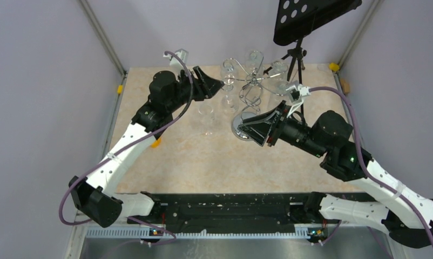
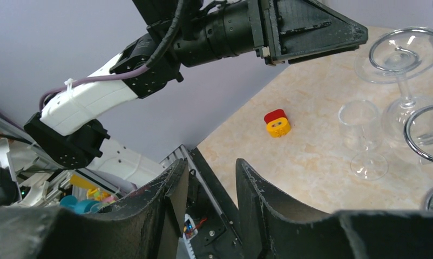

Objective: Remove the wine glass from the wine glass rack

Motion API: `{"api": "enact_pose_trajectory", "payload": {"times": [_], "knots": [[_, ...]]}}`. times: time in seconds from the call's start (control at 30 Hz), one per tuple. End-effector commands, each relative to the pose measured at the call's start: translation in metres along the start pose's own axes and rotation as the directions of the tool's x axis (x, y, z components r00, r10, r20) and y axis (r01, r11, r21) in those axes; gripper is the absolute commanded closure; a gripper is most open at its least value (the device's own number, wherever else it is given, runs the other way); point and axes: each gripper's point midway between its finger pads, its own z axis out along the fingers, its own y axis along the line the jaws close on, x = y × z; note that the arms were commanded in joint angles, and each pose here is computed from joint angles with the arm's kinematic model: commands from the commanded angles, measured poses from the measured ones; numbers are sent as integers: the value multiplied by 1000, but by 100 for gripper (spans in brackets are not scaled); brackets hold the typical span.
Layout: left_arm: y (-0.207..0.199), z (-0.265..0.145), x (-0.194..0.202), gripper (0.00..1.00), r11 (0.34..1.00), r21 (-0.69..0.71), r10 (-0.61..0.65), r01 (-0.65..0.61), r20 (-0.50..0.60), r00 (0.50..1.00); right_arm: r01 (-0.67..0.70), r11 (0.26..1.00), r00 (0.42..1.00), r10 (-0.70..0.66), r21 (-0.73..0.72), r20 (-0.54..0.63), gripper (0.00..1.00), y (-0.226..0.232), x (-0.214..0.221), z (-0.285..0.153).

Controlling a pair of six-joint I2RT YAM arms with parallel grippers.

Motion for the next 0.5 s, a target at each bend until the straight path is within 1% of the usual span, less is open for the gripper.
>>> {"api": "enact_pose_trajectory", "payload": {"times": [0.0,0.07,0.17,0.47], "knots": [[-11,3,-4,47,998,58,-10,9,15,1000,-10,997,999,14,-78,50,62,15,-13,3],[-9,3,-3,53,998,51,-22,21,14,1000,-20,993,998,26,-115,51,62,22,-12,4],[-10,5,1,56,997,59,-40,40,1,999,-25,991,999,31,-133,41,64,25,-11,7],[-5,9,10,57,995,56,-77,78,-18,997,-40,983,998,47,-182,36,66,33,-10,8]]}}
